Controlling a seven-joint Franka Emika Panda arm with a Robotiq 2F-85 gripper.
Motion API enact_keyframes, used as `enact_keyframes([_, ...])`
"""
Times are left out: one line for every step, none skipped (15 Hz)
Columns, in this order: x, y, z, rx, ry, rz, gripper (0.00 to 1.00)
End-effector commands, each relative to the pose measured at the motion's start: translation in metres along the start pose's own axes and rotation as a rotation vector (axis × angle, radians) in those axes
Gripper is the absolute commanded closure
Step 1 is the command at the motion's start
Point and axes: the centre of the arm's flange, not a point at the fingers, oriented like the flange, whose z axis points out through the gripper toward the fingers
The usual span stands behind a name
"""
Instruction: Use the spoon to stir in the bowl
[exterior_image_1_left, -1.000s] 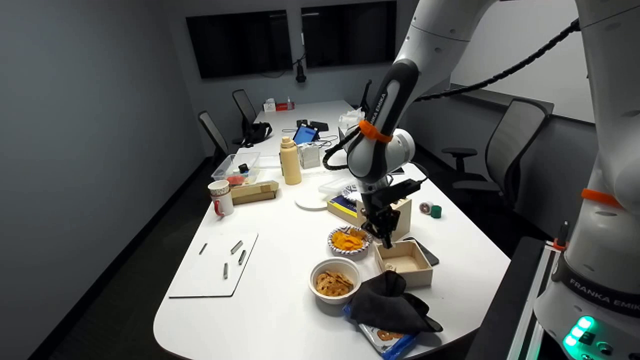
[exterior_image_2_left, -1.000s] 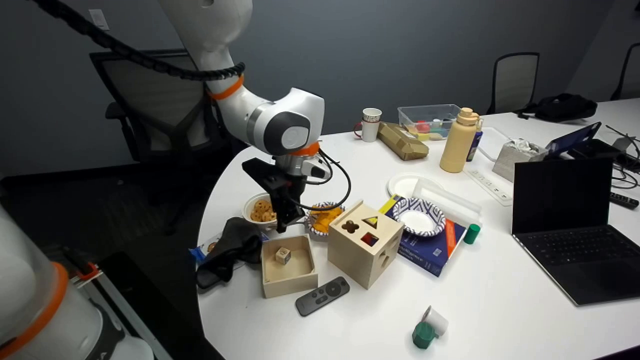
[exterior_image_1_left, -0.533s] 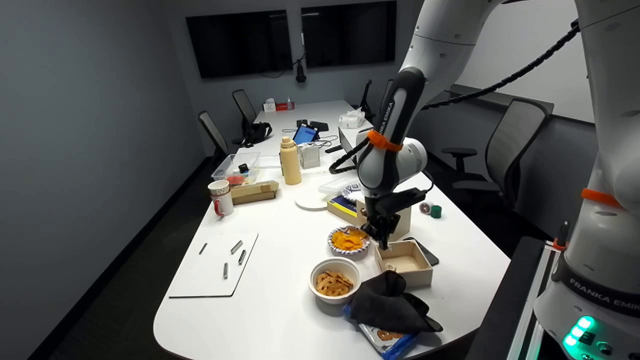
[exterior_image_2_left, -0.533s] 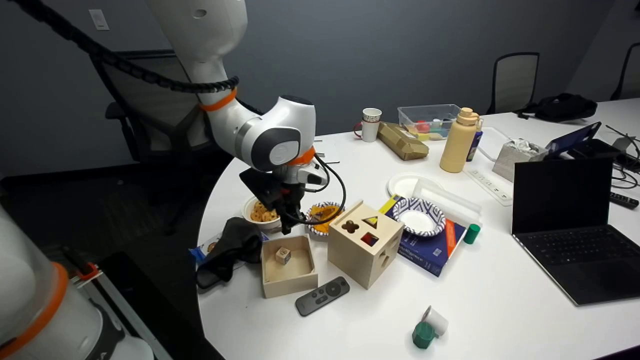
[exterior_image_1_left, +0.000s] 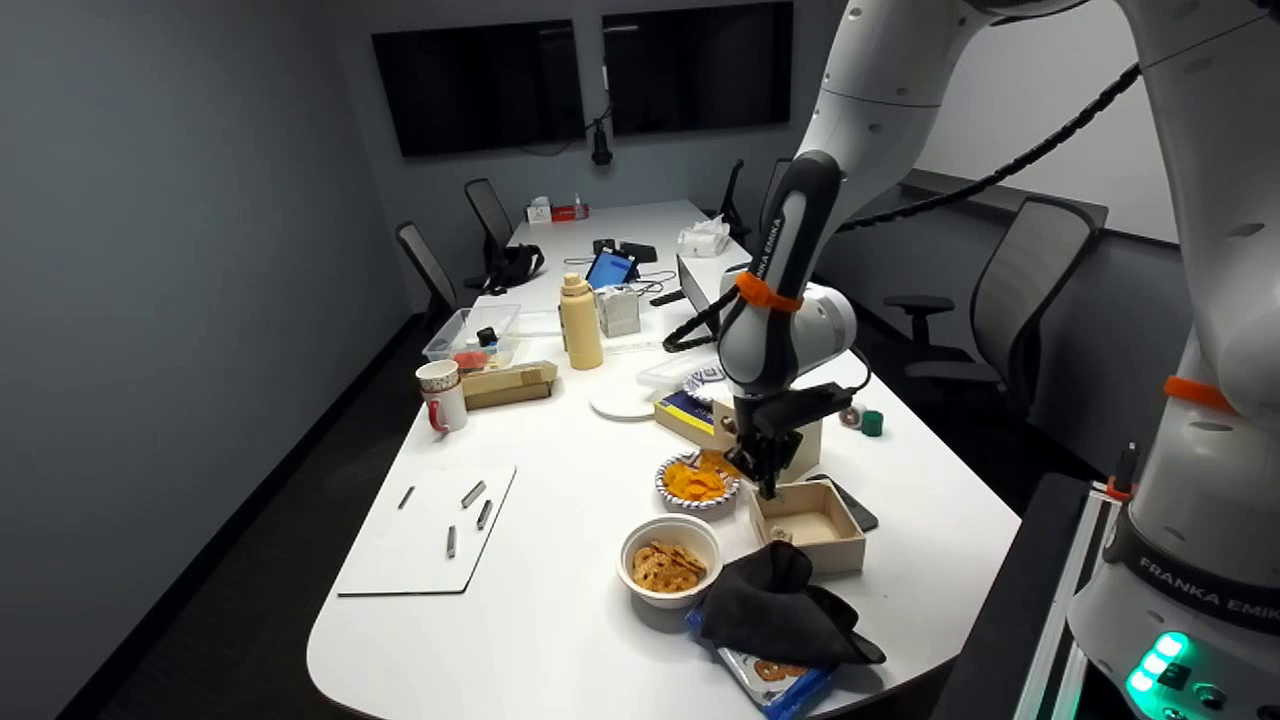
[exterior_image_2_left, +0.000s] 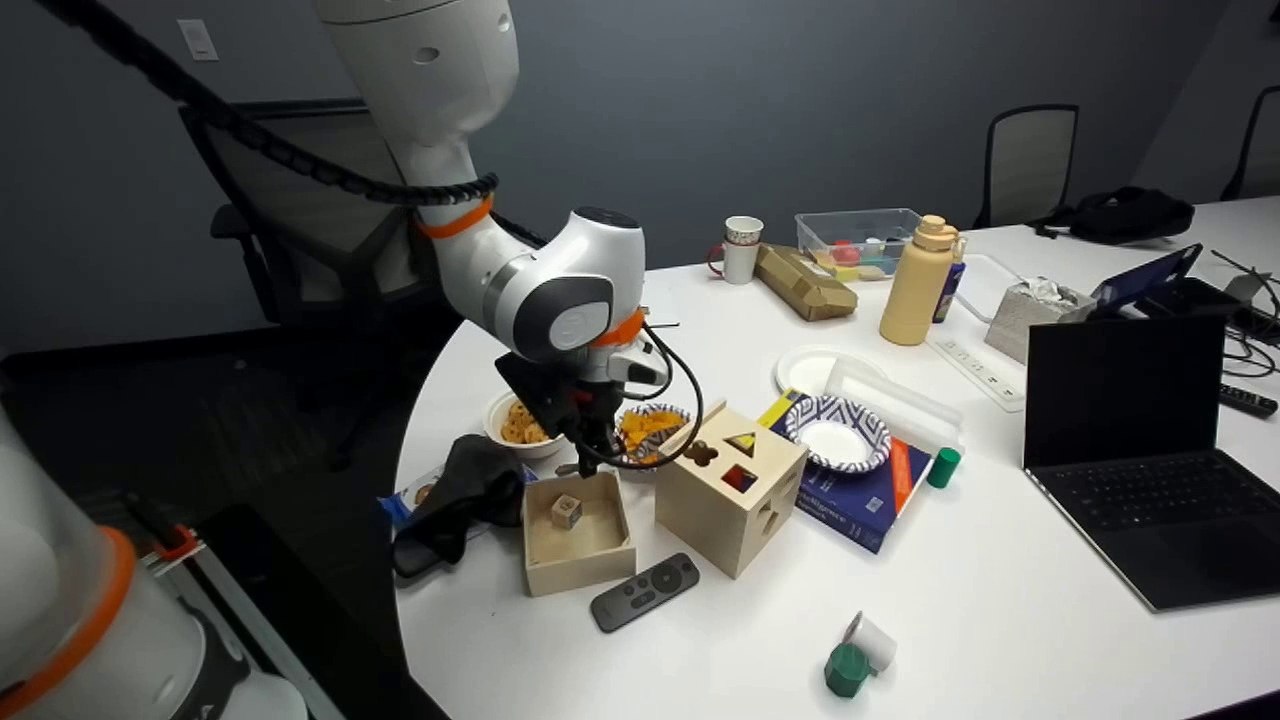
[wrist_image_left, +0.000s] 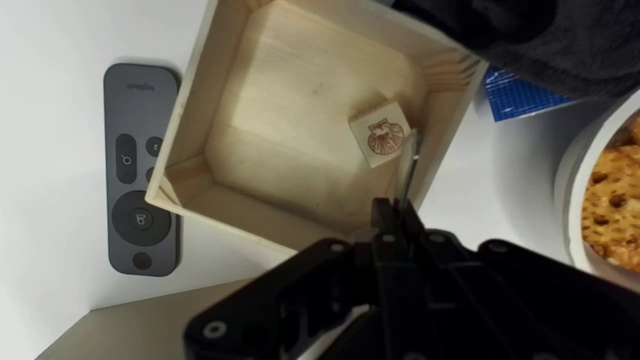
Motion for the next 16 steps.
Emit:
enact_keyframes([0.016, -0.003, 0.009, 0.019, 0.013, -0.018, 0.99])
enact_keyframes([0.019, -0.005, 0.01, 0.018, 0.016, -0.021, 0.99])
enact_keyframes([0.021, -0.006, 0.01, 0.017, 0.017, -0.023, 0.99])
enact_keyframes([0.024, -0.007, 0.01, 0.012, 0.016, -0.023, 0.99])
enact_keyframes([0.026, -0.008, 0.01, 0.01, 0.016, -0.021, 0.73])
enact_keyframes([0.026, -0.008, 0.009, 0.01, 0.018, -0.02, 0.7])
enact_keyframes([0.027, -0.007, 0.007, 0.006, 0.025, -0.016, 0.64])
enact_keyframes([0.026, -0.006, 0.004, 0.006, 0.03, -0.012, 0.57])
enact_keyframes([0.026, -0.005, 0.001, 0.006, 0.033, -0.009, 0.48])
enact_keyframes([0.026, -0.004, -0.002, 0.005, 0.037, -0.005, 0.42])
enact_keyframes([0.025, -0.004, -0.005, 0.001, 0.041, -0.003, 0.33])
enact_keyframes([0.025, -0.003, -0.008, 0.0, 0.044, 0.0, 0.26])
enact_keyframes([0.025, -0.002, -0.01, 0.0, 0.046, 0.001, 0.19])
enact_keyframes([0.025, -0.002, -0.012, -0.001, 0.049, 0.002, 0.11])
enact_keyframes([0.026, -0.001, -0.014, 0.0, 0.052, 0.002, 0.04])
enact_keyframes([0.027, -0.001, -0.015, 0.0, 0.055, 0.003, 0.0])
